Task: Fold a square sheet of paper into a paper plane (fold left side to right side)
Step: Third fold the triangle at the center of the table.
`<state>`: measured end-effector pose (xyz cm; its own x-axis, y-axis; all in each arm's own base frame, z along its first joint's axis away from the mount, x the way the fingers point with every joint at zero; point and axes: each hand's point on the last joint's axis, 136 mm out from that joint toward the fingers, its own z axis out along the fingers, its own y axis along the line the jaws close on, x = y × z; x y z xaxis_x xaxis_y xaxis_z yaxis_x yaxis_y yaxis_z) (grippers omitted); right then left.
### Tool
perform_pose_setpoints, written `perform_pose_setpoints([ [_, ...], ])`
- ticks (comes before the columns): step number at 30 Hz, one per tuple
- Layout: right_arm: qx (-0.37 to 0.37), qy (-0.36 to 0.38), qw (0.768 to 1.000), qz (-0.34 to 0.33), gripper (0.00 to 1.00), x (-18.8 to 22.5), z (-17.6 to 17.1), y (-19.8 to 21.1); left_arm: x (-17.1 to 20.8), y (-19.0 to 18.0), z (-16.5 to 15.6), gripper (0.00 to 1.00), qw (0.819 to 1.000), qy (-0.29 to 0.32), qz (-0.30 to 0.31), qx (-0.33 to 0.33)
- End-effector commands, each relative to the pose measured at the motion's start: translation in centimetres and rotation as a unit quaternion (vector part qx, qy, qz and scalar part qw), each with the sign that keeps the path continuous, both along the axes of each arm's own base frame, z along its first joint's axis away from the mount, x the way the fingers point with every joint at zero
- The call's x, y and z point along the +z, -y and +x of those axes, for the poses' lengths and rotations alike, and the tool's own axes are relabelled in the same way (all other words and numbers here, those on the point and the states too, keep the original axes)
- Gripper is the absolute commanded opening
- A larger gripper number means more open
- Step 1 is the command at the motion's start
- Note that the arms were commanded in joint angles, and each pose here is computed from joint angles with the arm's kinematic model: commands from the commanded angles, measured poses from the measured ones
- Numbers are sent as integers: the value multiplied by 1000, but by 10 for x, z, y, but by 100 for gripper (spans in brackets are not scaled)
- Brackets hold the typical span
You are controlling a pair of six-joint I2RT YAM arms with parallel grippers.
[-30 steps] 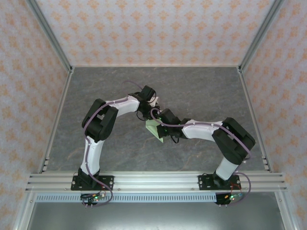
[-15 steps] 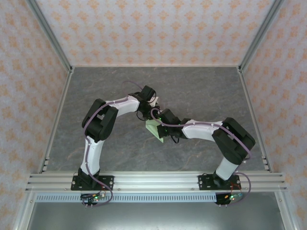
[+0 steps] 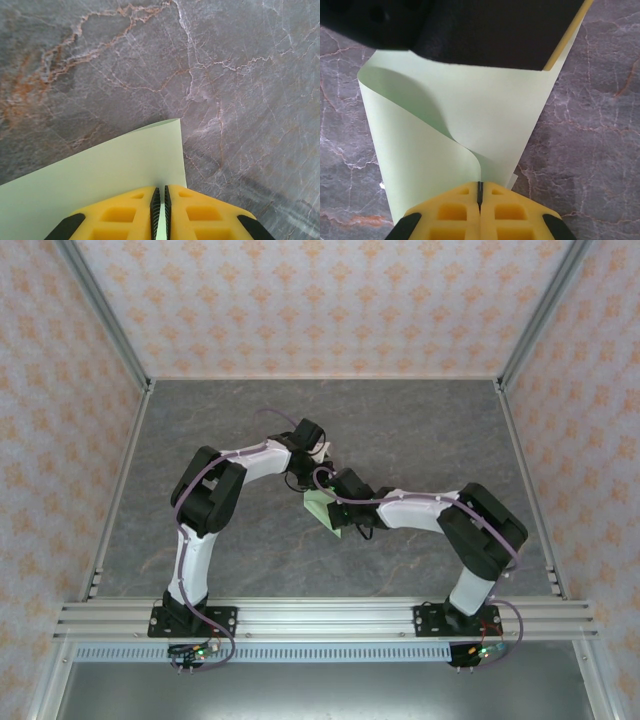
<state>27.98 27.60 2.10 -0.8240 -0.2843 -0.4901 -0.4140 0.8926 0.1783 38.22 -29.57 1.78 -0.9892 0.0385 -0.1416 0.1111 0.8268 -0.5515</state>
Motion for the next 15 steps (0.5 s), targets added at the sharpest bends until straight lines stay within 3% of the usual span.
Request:
perform_pose_setpoints([
  [1,-7,-19,999,-26,0,-13,-2,8,-39,-6,-23,17,998,-39,51,-12],
  [15,11,-73,995,-62,0,-40,-24,20,7,-8,2,30,999,-11,50,-19],
])
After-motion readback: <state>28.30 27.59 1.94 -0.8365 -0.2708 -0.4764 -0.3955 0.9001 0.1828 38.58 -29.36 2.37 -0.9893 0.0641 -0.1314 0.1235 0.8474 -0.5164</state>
